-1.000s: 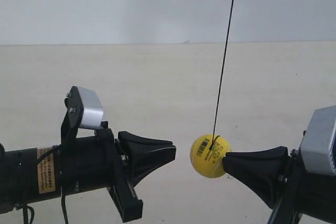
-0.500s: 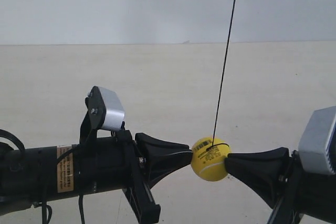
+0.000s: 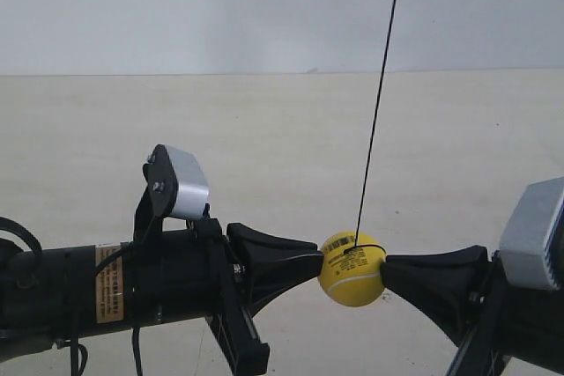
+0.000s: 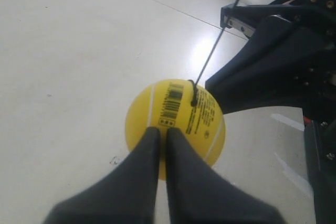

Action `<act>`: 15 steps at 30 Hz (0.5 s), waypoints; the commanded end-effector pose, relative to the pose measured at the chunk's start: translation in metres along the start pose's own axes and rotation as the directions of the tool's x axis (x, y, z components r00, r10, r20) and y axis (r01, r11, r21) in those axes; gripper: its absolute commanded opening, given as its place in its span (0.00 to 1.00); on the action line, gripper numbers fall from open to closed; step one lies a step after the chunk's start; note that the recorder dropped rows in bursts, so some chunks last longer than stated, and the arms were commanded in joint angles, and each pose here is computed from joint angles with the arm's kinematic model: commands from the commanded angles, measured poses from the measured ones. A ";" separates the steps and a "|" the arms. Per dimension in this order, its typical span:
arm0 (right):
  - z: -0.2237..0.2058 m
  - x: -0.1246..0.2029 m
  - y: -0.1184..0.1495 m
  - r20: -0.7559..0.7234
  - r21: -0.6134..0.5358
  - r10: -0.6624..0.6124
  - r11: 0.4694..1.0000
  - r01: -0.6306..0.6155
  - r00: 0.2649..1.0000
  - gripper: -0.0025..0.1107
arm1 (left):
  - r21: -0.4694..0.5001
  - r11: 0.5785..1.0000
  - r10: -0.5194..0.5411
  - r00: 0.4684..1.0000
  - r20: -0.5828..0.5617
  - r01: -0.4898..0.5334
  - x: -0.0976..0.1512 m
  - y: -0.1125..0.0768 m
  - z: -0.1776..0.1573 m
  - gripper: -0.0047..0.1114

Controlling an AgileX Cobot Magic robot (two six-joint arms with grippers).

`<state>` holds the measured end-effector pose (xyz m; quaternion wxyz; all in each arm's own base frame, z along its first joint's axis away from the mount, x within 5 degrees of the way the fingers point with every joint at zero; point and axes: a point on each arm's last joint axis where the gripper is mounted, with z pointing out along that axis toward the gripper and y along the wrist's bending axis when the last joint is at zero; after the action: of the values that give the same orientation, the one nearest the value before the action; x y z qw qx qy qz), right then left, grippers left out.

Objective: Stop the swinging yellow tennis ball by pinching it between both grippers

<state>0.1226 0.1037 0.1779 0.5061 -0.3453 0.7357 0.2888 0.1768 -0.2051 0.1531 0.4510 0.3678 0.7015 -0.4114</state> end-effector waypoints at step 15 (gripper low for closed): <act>0.001 -0.002 -0.001 0.008 0.003 -0.009 1.000 0.009 1.000 0.02 | -0.003 1.000 0.001 1.000 -0.007 -0.001 0.001 0.000 0.001 0.08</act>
<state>0.1228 0.1036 0.1780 0.5072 -0.3450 0.7354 0.2879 0.1768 -0.2051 0.1531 0.4510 0.3678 0.7015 -0.4114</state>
